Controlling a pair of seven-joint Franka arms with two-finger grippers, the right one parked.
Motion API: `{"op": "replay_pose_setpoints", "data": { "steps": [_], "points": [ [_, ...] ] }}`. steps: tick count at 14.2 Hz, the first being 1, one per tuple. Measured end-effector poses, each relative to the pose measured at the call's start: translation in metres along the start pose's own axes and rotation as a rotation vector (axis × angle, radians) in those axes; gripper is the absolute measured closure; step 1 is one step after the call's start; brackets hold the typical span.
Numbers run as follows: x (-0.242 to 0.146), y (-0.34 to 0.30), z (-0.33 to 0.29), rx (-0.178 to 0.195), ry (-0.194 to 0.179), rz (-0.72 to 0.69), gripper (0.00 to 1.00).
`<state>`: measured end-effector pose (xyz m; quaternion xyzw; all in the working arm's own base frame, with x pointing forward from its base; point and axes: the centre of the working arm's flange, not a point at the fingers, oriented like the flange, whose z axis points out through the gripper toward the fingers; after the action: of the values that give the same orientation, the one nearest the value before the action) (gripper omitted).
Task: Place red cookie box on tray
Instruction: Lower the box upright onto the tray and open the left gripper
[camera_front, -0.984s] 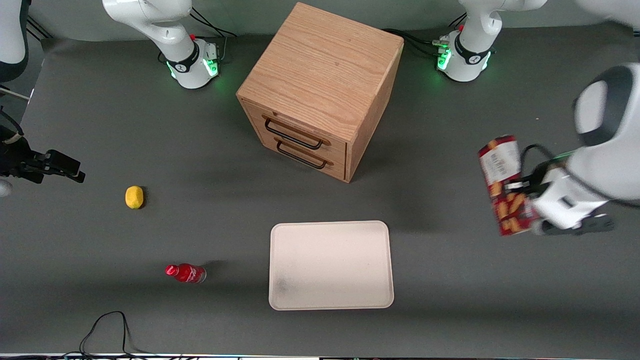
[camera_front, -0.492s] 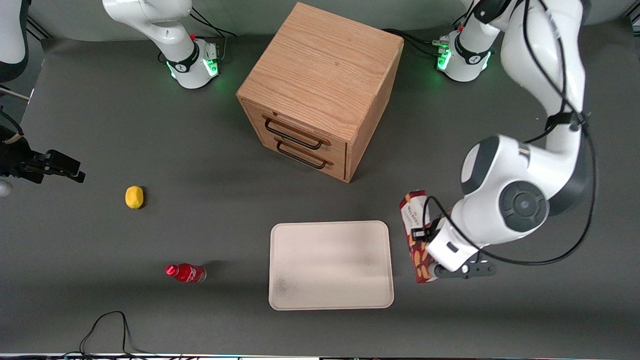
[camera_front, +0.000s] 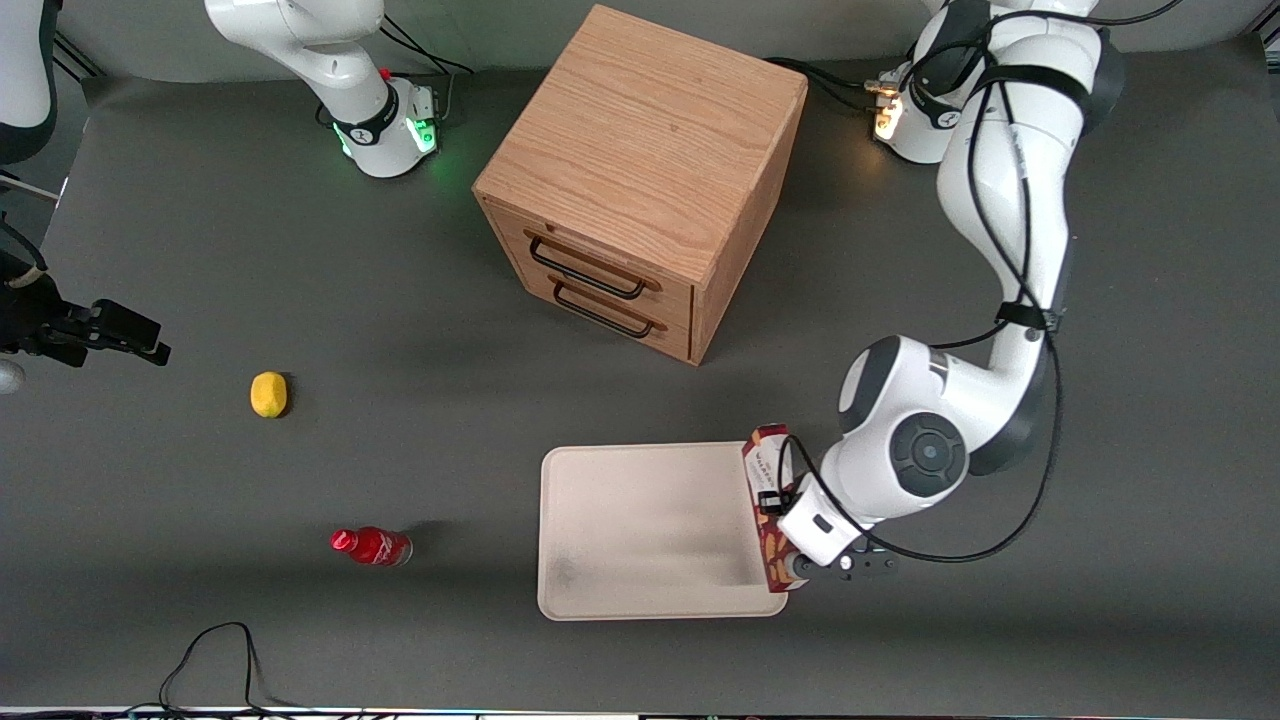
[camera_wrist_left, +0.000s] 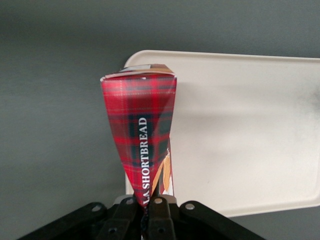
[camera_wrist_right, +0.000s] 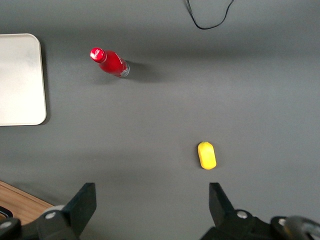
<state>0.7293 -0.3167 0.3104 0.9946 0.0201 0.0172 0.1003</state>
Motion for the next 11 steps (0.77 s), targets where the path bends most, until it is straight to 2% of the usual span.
{"op": "replay_pose_setpoints", "data": {
  "steps": [4,10,11],
  "points": [
    [-0.001,0.002,0.033,-0.005,-0.001,0.001,0.96],
    [0.003,-0.002,0.052,-0.017,0.027,-0.007,0.96],
    [0.003,-0.003,0.056,-0.019,0.030,-0.008,0.91]
  ]
}}
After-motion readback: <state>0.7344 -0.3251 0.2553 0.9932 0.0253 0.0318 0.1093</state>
